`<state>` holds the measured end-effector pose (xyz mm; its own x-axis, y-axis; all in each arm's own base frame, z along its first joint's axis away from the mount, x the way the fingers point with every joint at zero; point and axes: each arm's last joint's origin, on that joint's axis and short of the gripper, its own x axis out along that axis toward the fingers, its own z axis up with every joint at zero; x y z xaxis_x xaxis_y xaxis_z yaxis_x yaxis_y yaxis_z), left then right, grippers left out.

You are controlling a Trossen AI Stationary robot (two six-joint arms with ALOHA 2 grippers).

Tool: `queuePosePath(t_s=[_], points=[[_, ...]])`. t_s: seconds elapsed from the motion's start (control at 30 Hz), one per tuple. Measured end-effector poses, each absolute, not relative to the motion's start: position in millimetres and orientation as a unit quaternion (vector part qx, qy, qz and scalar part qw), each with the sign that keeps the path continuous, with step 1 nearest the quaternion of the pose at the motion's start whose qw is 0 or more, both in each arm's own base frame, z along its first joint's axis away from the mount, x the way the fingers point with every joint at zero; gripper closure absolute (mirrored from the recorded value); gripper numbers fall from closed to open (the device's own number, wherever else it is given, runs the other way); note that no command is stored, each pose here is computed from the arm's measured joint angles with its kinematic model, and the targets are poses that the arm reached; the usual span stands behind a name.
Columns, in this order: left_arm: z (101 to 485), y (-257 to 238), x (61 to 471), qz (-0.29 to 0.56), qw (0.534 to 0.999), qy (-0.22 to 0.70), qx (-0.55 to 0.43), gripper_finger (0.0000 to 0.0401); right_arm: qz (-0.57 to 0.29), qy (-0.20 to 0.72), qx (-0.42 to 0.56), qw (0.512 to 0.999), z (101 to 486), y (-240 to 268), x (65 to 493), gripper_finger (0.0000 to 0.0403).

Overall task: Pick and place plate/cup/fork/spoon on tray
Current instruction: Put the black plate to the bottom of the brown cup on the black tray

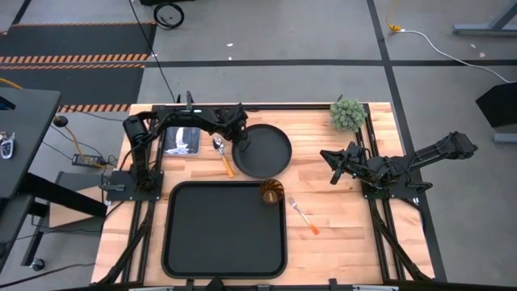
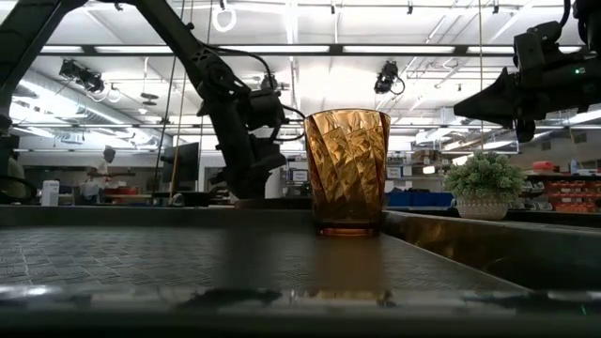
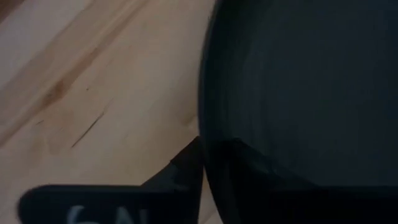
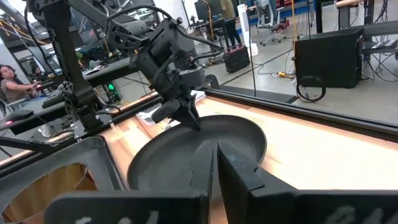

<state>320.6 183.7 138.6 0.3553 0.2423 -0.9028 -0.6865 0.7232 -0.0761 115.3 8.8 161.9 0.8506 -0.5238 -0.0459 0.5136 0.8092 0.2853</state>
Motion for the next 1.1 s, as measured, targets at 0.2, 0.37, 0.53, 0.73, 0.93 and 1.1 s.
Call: queuePosePath(t_s=[0.2,0.37,0.53,0.73,0.93,1.1], points=[[141,185,322,0.292,0.796,0.475,-0.235,0.0388,-0.273,-0.017,0.145,0.951,162,9,115,0.0375],[154,197,322,0.289,0.797,0.470,-0.246,0.0389,-0.273,-0.017,0.145,0.951,162,9,115,0.0375],[188,218,319,0.290,0.784,0.496,-0.235,0.0390,-0.273,-0.017,0.145,0.951,162,9,115,0.0375],[243,234,317,0.291,0.773,0.516,-0.226,0.0390,-0.273,-0.017,0.145,0.951,162,9,115,0.0375],[303,234,319,0.274,0.794,0.504,-0.203,0.0391,-0.273,-0.017,0.145,0.951,162,9,115,0.0375],[346,225,317,0.194,0.827,0.489,-0.199,0.0391,-0.273,-0.017,0.145,0.951,162,9,115,0.0375]])
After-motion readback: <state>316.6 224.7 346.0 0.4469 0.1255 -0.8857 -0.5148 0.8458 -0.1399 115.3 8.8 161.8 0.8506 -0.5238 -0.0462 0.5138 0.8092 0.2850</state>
